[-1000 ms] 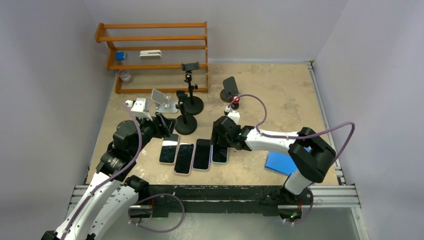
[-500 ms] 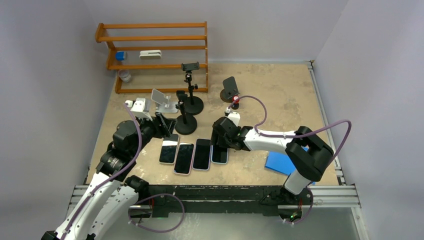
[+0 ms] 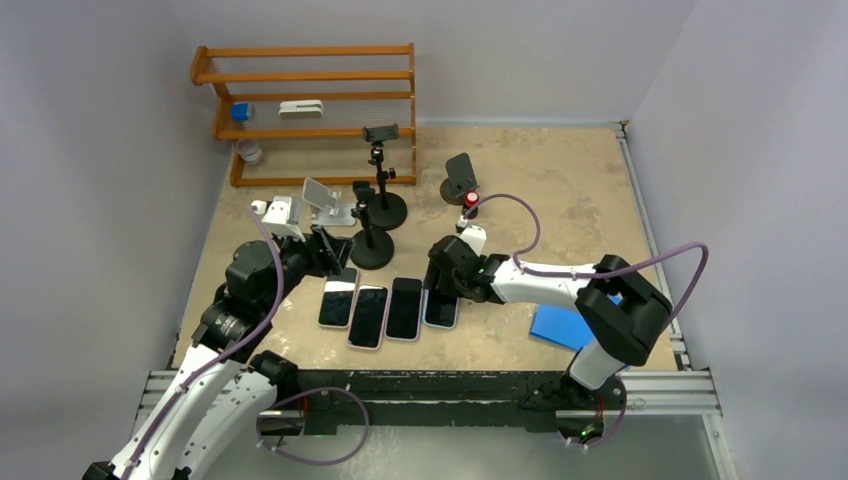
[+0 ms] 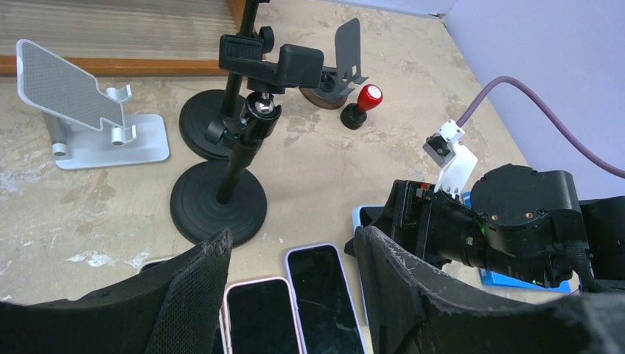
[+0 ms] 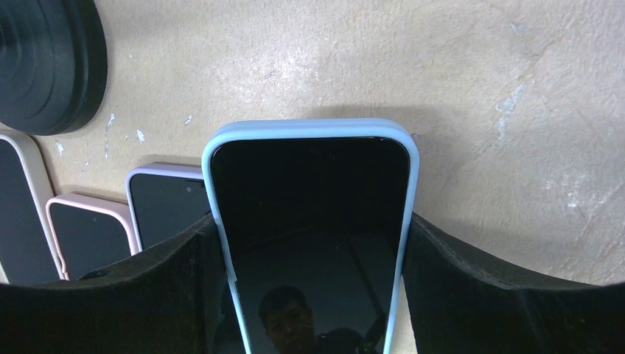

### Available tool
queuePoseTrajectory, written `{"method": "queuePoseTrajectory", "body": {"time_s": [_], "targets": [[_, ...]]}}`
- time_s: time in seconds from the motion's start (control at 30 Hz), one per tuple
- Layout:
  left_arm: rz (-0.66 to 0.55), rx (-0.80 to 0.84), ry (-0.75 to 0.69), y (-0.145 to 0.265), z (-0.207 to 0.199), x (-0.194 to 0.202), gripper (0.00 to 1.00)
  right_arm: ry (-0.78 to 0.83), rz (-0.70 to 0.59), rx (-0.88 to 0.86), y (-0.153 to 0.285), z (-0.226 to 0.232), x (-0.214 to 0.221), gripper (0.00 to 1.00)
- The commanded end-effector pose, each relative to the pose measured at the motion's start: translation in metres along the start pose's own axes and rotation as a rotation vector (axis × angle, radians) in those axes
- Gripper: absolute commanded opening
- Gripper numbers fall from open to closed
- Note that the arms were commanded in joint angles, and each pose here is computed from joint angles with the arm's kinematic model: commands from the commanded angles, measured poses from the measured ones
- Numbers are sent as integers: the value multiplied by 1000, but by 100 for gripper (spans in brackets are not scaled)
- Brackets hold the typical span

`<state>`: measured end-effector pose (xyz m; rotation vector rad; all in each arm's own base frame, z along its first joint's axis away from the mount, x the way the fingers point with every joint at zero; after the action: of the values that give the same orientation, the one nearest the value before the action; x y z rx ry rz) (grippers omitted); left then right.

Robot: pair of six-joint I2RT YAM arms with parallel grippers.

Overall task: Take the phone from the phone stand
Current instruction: Place the phone at the center of the board.

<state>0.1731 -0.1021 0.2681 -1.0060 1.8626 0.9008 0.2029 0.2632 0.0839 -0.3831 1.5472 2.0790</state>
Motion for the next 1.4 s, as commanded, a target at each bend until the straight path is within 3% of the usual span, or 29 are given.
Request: {"method": "queuePoseTrajectory", "body": {"time_s": [0.0,0.3,0.8,1.37], "targets": [[-53,49,4,2,-9,-13,61,33,43,146,6,-33,15,68],[-53,55,5,3,-10,-13,61,50,57,137,-4,-29,18,69],[-54,55,4,3,-10,-13,61,42,82,121,-14,-26,24,82],[-52,52,4,3,-10,-13,61,10,60,30,4,-11,12,89]]}}
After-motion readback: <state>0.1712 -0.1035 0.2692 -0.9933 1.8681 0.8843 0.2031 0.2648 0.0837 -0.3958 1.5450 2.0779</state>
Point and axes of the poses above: each gripper's point midway between its finger pads, its own y axis back along the fingers, its own z axis along the line the jaws close on, x = y × z, the point moved 7 cm from there along y, back along the fingers, and after that the axes turned 1 degree about y, right-handed, at the moved point
